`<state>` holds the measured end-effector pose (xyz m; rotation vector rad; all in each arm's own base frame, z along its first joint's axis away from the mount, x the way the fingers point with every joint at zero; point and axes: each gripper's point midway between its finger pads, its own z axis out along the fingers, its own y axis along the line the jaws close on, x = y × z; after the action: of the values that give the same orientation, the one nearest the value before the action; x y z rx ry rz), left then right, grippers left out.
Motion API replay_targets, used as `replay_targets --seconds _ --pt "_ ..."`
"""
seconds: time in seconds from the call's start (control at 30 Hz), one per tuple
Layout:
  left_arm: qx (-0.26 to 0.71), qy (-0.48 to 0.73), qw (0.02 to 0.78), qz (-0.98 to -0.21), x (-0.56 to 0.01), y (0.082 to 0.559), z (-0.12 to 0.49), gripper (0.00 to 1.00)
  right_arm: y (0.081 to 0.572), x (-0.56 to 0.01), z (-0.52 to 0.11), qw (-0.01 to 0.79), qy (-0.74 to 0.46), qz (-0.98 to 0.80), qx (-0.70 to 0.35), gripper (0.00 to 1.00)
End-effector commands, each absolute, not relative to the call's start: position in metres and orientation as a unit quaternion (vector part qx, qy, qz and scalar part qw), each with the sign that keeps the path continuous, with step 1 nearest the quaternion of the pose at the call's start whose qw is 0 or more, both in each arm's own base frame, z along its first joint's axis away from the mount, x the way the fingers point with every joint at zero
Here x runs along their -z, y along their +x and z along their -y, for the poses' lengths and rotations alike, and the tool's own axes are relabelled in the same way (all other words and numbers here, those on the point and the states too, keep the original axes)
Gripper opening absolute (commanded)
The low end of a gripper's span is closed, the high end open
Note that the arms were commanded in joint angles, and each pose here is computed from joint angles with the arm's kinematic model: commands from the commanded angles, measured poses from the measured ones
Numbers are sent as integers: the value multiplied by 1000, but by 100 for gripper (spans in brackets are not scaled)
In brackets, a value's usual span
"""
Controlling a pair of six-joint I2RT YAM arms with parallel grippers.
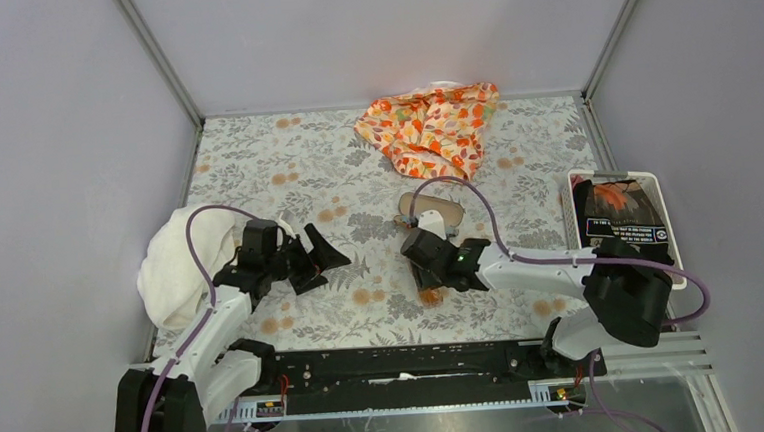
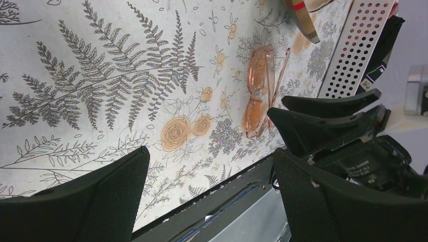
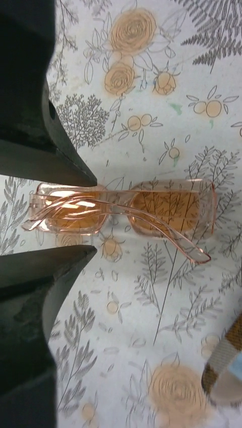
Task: Organize the sunglasses
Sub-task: Pick up the sunglasses from the center of the board.
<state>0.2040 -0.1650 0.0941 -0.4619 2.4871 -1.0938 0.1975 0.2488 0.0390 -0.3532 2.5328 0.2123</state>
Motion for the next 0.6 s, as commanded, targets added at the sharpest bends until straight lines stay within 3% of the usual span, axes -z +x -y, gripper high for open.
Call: replay_targets --seconds 0.0,0.33,0.57 --pt "380 -163 200 -888 -95 207 161 96 208 -61 -236 334 -130 -933 10 55" --pt "386 -160 195 -887 -94 206 163 97 203 -55 -253 365 -195 -902 122 51" --pt "389 -162 189 -887 -93 203 164 97 212 -50 -251 393 -209 -877 180 36"
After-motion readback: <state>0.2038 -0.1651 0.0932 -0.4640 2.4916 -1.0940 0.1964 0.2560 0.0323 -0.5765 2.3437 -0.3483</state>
